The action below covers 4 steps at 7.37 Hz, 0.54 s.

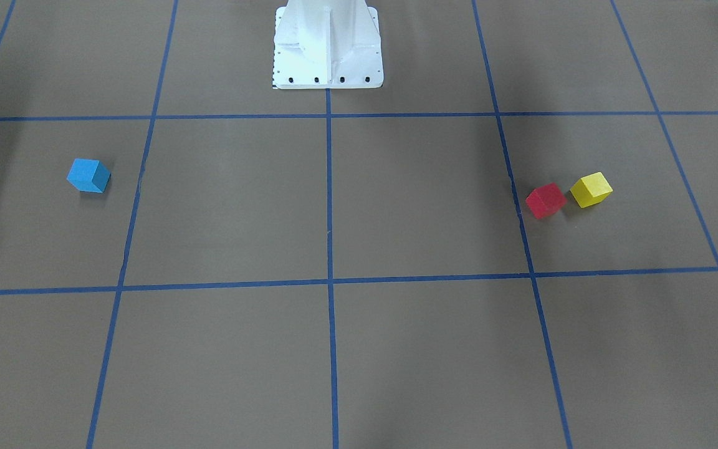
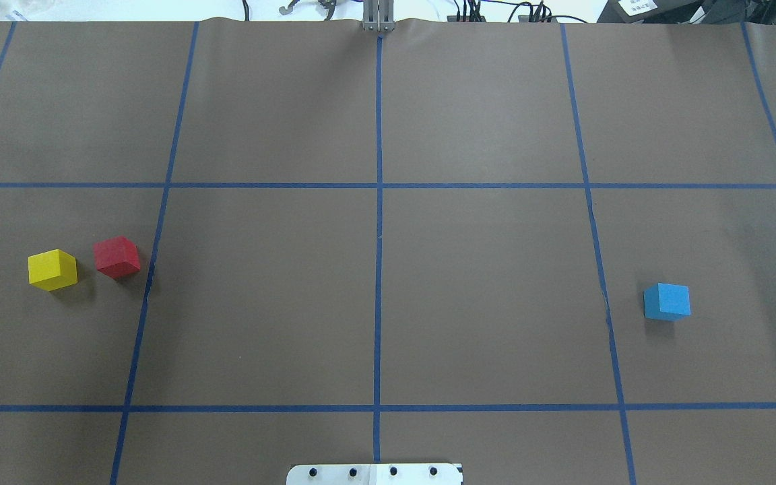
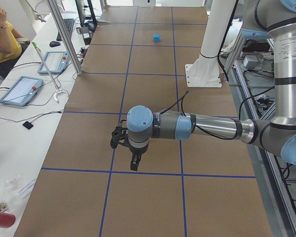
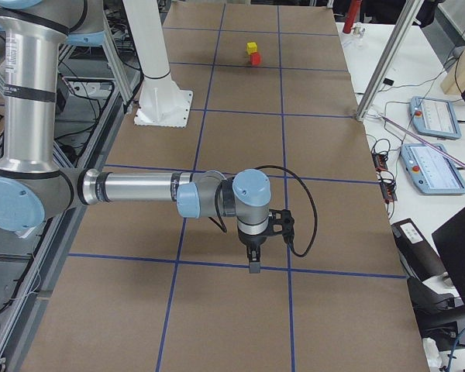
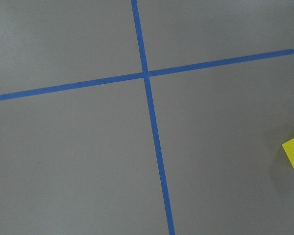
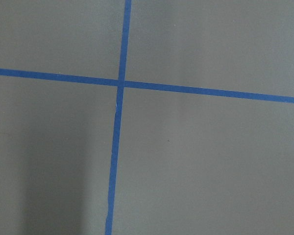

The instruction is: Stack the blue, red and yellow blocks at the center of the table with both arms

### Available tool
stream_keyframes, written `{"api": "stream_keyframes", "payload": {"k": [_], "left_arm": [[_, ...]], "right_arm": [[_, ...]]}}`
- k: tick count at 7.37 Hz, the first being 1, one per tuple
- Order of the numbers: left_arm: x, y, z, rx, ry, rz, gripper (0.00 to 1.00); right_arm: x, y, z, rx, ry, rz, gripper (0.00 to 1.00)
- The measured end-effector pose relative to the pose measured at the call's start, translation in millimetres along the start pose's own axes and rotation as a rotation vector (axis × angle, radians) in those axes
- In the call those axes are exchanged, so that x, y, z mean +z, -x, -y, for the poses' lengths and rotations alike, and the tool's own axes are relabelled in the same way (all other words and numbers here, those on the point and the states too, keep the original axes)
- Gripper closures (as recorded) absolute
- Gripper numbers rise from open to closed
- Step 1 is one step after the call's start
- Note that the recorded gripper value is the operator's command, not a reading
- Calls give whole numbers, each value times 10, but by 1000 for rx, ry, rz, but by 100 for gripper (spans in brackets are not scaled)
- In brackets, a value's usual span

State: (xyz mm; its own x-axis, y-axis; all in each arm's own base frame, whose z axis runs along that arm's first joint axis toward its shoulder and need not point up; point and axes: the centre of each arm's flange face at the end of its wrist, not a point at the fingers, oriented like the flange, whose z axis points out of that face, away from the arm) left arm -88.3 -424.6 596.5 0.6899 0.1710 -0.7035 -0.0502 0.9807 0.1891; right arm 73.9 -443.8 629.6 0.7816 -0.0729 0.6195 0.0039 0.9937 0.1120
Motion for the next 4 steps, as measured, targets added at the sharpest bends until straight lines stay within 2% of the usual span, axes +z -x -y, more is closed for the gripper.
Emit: {"api": "stream_keyframes", "payload": {"k": [2,4], "left_arm": [[-96,-80,-4,13,-18,10,0],[-192,-97,41,32,-28,87,0]], "right_arm": [[-85,115,24,-11,-17,53,0],[-127,174,35,-20,-27,75,0]]}}
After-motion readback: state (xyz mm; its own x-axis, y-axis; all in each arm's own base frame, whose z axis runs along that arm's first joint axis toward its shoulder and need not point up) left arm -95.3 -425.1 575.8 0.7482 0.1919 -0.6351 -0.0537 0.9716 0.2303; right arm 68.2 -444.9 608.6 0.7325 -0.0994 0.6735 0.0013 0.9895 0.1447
